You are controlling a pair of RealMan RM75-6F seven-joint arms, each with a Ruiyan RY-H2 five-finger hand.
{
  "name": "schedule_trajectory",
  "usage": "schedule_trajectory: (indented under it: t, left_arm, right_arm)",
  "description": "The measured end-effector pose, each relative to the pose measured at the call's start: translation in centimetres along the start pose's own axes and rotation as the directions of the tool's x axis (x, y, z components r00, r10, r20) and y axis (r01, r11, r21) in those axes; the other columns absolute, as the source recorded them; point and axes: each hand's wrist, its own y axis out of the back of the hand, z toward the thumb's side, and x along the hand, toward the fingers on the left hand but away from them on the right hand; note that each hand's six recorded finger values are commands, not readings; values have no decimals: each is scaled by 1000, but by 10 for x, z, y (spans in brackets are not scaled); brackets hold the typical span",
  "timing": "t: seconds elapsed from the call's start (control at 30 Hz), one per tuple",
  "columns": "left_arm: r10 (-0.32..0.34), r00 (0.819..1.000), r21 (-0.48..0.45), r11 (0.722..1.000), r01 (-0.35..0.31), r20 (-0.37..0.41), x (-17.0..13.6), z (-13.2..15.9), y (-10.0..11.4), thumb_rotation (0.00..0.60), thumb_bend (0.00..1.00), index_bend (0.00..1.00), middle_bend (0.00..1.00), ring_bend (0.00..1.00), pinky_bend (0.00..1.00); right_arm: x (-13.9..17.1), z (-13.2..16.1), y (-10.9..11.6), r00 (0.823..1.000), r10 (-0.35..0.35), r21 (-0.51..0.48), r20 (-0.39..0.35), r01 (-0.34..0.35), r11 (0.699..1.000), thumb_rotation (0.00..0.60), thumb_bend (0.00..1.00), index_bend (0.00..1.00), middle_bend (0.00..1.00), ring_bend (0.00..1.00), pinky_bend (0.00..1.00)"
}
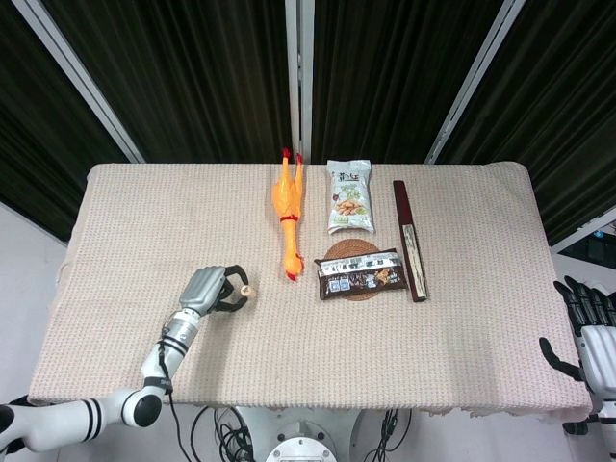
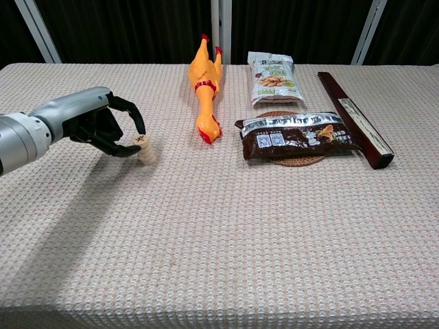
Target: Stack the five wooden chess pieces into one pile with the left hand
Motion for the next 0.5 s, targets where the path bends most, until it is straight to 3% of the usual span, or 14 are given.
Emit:
schedule_trajectory:
  t: [0.5]
  left_arm:
    - [-9, 1000, -1, 1000, 9, -7, 1, -2, 0, 600, 286, 456, 1000, 1000, 1000]
  right_arm:
    - [-1, -1, -1, 1000, 3, 1, 4, -3, 1000, 600, 299, 0, 0, 0, 0]
